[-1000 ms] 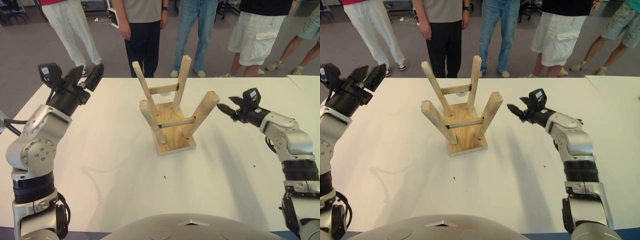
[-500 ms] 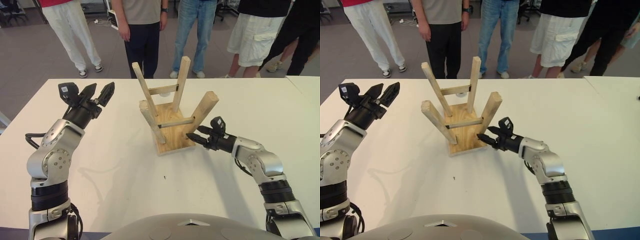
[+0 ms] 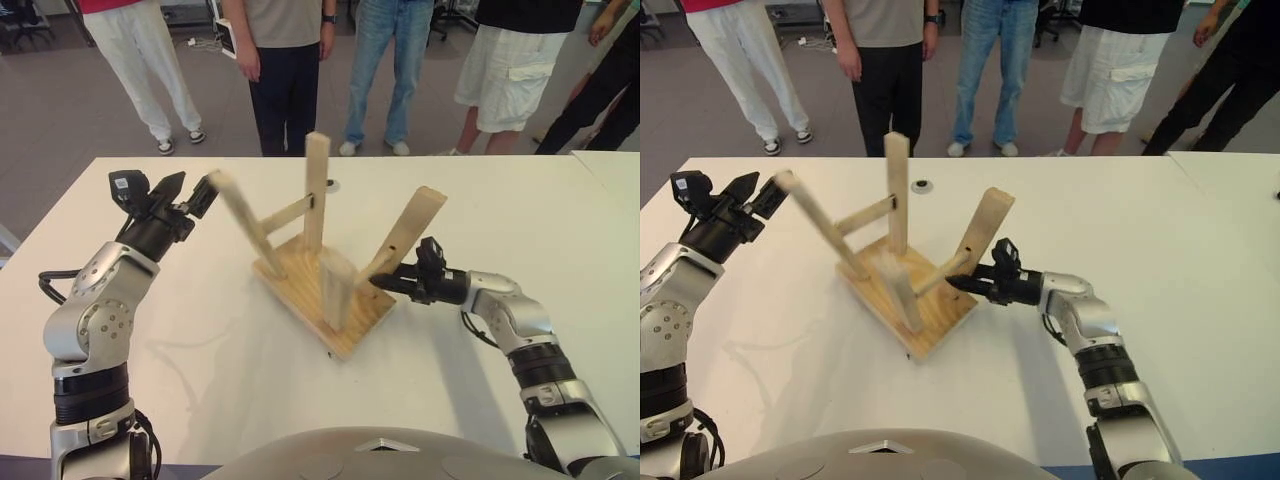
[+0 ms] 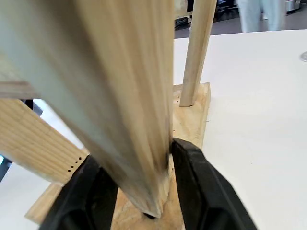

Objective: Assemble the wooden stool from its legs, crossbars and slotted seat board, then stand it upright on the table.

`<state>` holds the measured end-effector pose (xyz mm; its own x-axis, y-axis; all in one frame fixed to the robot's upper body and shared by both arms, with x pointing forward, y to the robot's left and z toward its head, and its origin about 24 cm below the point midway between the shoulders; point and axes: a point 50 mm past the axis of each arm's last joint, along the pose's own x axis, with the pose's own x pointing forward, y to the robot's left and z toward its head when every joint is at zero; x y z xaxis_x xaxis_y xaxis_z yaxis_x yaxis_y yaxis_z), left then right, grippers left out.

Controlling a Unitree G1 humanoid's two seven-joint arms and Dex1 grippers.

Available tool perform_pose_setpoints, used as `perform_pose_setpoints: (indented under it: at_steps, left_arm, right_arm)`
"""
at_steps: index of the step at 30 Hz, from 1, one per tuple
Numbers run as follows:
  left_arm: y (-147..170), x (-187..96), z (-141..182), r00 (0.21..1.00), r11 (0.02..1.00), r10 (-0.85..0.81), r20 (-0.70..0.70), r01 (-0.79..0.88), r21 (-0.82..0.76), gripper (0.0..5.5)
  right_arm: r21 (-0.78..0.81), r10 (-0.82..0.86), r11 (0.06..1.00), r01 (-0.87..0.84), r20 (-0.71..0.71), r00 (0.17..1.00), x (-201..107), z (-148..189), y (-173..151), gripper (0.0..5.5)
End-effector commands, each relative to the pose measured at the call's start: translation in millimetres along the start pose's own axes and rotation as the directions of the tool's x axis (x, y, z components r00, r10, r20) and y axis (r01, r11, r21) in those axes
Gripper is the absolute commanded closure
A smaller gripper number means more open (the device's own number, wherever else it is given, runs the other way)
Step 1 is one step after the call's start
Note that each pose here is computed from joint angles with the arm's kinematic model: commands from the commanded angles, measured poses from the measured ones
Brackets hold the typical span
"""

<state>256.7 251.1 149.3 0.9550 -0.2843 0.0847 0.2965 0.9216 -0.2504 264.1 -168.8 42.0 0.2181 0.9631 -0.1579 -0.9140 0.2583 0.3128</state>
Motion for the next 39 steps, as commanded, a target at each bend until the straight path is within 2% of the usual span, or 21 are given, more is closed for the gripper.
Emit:
perform_pose_setpoints:
  at_steps: [1,4,5,9,11,14,17,19,21,24,27,30,34,36,39]
  left_arm:
    - [15.1,-7.2,2.0,0.999,0.999,0.038,-0.028,-0.037,0.031,1.32]
    - [18.6,-9.6,-2.9,0.998,0.999,0.043,-0.042,-0.042,0.028,1.32]
    - [19.7,-11.7,-8.9,0.997,0.999,0.048,-0.061,-0.047,0.027,1.32]
    - [21.2,-13.9,-32.5,0.987,0.999,0.027,-0.156,-0.022,0.031,1.32]
    - [22.0,-12.6,-53.6,0.960,0.996,-0.020,-0.279,0.044,0.078,1.32]
    - [25.6,-12.9,-85.8,0.881,0.960,-0.084,-0.466,0.197,0.199,1.32]
    - [27.6,-15.1,-108.6,0.813,0.903,-0.122,-0.569,0.329,0.276,1.32]
    - [28.2,-15.3,-114.9,0.802,0.877,-0.134,-0.582,0.370,0.307,1.32]
    - [22.3,-16.0,-119.1,0.803,0.868,-0.176,-0.569,0.399,0.295,1.32]
    - [7.3,-22.8,-128.8,0.769,0.843,-0.268,-0.580,0.479,0.246,1.32]
    - [-2.0,-32.1,-135.8,0.738,0.828,-0.326,-0.591,0.524,0.199,1.32]
    - [-8.7,-37.0,-143.8,0.724,0.835,-0.354,-0.592,0.530,0.148,1.32]
    - [-4.1,-15.8,-147.4,0.787,0.862,-0.269,-0.556,0.454,0.226,1.32]
    - [2.6,-10.3,-148.1,0.810,0.873,-0.218,-0.544,0.411,0.262,1.32]
    - [11.9,-22.8,-151.9,0.801,0.881,-0.198,-0.566,0.398,0.255,1.32]
  right_arm:
    - [-0.225,-0.023,0.974,-0.014,-0.161,0.987,-10.3,10.8,-22.3,4.31]
    - [-0.298,-0.070,0.954,0.018,-0.163,0.984,-4.8,13.7,-29.5,4.45]
    - [-0.321,-0.075,0.947,0.026,-0.142,0.987,-1.1,15.4,-30.1,4.04]
    - [-0.383,-0.074,0.923,0.038,-0.080,0.994,2.6,22.0,-30.7,3.25]
    - [-0.404,-0.123,0.911,0.083,-0.073,0.990,-8.9,27.1,-36.7,3.05]
    - [-0.425,-0.215,0.891,0.163,-0.078,0.973,-42.7,33.3,-41.8,3.05]
    - [-0.394,-0.193,0.910,0.127,-0.133,0.972,-66.4,21.9,-28.6,3.05]
    - [-0.343,-0.182,0.932,0.113,-0.176,0.967,-74.2,4.8,-17.6,3.05]
    - [-0.325,-0.253,0.929,0.175,-0.217,0.943,-77.9,-15.4,-13.6,3.05]
    - [-0.367,-0.377,0.890,0.270,-0.260,0.889,-63.8,-45.7,-9.7,3.05]
    - [-0.343,-0.384,0.892,0.295,-0.231,0.894,-41.9,-61.3,2.7,3.05]
    - [-0.302,-0.404,0.890,0.342,-0.170,0.899,-26.4,-61.9,6.5,3.05]
    - [-0.298,-0.438,0.871,0.391,-0.110,0.892,-13.9,-45.5,-4.1,3.05]
    - [-0.308,-0.461,0.859,0.410,-0.112,0.880,-15.5,-43.6,-9.0,3.05]
    - [-0.321,-0.528,0.822,0.469,-0.125,0.840,-28.7,-45.3,-17.4,3.05]
